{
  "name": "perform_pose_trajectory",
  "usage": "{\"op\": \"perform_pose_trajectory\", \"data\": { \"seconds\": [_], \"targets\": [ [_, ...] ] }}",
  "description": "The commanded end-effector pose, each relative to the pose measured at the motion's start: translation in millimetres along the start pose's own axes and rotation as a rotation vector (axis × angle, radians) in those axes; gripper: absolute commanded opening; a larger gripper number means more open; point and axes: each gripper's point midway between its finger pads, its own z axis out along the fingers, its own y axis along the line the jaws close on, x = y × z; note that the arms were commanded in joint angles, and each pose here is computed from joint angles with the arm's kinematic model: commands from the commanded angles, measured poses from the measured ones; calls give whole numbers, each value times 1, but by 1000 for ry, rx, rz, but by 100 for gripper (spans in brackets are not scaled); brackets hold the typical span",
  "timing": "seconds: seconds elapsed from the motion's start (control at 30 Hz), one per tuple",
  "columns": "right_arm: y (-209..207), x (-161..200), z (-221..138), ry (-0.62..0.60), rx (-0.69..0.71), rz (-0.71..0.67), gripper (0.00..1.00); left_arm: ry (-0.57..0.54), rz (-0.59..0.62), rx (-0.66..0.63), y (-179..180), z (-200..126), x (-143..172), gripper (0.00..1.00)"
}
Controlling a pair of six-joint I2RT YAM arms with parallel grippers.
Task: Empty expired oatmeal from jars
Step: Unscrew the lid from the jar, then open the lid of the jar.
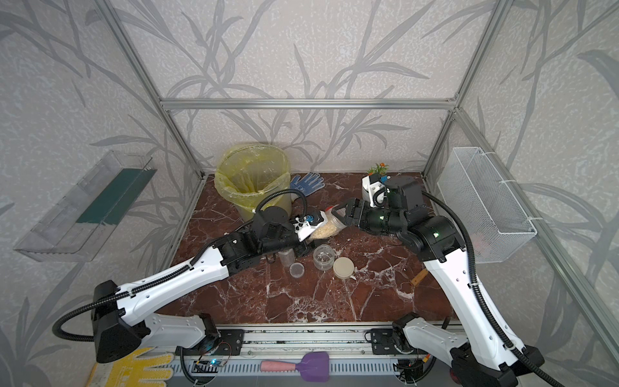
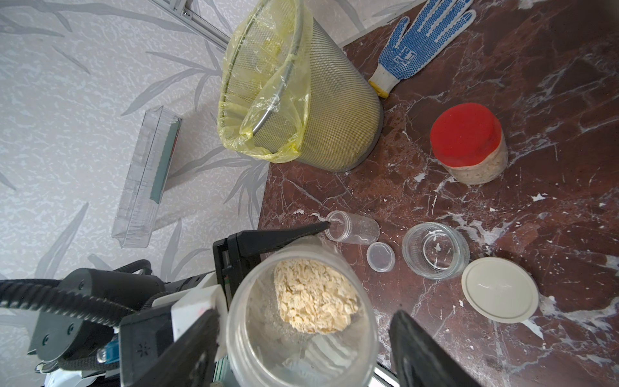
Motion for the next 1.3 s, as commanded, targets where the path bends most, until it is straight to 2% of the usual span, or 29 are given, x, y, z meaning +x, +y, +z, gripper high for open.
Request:
{"op": "perform_pose_trajectory", "data": {
  "seconds": [0.0, 0.23, 0.47, 0.57, 0.63, 0.7, 0.77, 0.93, 1.0, 1.13, 1.27],
  "targets": [
    [7, -1, 3, 9, -28, -36, 80, -42, 34, -5, 2, -3, -18, 0],
    [7, -1, 6, 19, -26, -49, 77, -44, 35, -5, 2, -4, -19, 0],
    [3, 3, 7, 41, -2, -75, 67, -42, 35, -3, 2, -3, -19, 0],
    [4, 6, 8, 58, -15, -79, 60, -46, 34, 6, 0, -4, -20, 0],
    [7, 10, 10, 81, -37, -127, 44, -59, 29, 26, -3, -6, -22, 0],
    [22, 16, 11, 117, -137, -223, 26, -77, 11, 70, -11, -9, -24, 0],
    [40, 32, 8, 198, -270, -360, 16, -91, -21, 132, -21, -12, -20, 0],
    [37, 47, 1, 238, -310, -643, 0, -104, -112, 188, -33, -19, -3, 0],
    [36, 47, -1, 221, -313, -737, 0, -92, -134, 210, -37, -22, 5, 0],
    [47, 66, -16, 244, -448, -961, 0, -74, -162, 208, -39, -27, 21, 0],
    [45, 71, -15, 243, -495, -1087, 0, -84, -188, 208, -39, -34, 25, 0]
  ]
}}
